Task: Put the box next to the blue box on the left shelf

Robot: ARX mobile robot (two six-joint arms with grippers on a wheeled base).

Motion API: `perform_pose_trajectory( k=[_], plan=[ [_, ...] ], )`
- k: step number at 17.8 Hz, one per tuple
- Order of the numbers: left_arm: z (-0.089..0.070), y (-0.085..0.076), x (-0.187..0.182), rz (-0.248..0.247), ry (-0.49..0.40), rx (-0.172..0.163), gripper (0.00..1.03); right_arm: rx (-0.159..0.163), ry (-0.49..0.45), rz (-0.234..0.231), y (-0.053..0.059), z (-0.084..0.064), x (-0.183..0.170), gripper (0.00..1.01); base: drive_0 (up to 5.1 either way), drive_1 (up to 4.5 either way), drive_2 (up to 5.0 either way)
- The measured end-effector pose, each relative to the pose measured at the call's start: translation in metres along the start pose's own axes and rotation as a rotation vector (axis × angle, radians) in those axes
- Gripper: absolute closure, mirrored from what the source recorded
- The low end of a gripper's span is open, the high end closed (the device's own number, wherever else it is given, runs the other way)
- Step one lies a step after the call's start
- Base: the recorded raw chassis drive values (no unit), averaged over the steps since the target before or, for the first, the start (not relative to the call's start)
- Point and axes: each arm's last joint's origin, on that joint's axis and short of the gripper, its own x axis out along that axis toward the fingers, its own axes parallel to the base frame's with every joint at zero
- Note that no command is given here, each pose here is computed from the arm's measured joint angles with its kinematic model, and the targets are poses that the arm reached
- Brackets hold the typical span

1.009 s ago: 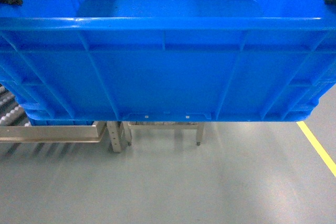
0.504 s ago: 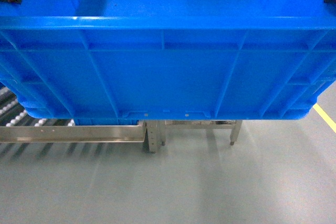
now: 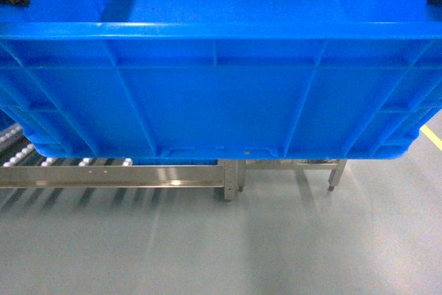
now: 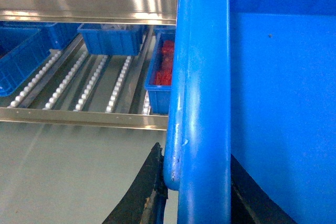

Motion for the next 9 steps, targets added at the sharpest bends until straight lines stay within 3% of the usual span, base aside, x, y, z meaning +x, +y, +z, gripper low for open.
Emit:
perform_pose_trajectory(
  k=[9],
  plan=[
    [0.0001,0.0000,0.0000,0.000,-0.001,0.000,0.84,0.000,0.000,0.000,0.0000,0.0000,0.0000,0.93,-5.0,2.43,2.4]
  ],
)
